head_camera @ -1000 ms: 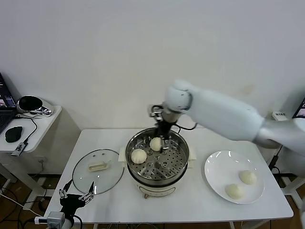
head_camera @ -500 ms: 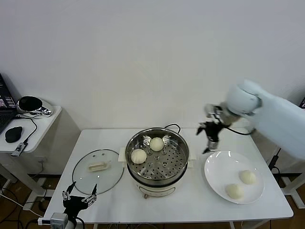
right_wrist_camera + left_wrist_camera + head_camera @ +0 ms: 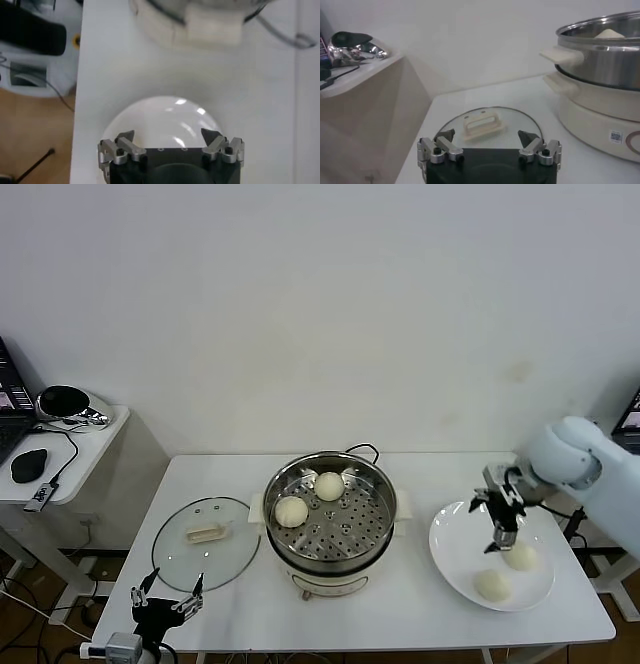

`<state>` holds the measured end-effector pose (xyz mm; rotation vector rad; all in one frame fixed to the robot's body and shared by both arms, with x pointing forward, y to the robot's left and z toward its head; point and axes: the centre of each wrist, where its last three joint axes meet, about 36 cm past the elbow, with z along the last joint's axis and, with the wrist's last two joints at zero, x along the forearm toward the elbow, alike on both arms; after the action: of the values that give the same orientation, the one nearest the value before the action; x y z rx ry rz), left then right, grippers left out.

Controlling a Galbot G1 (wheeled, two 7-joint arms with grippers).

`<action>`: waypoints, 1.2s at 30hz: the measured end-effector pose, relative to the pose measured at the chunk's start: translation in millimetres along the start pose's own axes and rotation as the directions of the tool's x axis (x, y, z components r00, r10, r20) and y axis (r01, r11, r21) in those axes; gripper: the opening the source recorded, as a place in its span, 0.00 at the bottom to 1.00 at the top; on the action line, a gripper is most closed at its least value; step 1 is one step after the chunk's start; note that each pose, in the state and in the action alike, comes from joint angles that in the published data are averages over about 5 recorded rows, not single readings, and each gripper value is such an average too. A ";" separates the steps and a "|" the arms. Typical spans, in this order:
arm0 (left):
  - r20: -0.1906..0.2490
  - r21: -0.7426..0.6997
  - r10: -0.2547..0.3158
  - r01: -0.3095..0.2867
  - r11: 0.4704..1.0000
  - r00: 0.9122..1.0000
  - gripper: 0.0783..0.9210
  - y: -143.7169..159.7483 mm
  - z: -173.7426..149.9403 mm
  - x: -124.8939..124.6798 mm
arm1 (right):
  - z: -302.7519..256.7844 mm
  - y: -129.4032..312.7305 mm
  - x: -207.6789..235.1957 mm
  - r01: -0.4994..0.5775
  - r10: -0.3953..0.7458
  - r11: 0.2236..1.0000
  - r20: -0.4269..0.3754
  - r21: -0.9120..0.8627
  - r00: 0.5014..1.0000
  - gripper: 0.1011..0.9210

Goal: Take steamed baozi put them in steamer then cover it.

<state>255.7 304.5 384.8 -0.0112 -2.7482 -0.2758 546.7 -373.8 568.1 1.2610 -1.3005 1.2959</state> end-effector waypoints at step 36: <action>-0.039 0.002 -0.003 0.003 1.000 0.999 0.88 1.9 13.4 -9.2 | 34.3 15.4 -95.1 0.092 -0.096 0.993 -0.049 -0.070 0.994 0.88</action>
<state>259.5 309.2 369.5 -0.0012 -2.7100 -0.2716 542.7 -402.1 469.9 1.2194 -1.2236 1.2009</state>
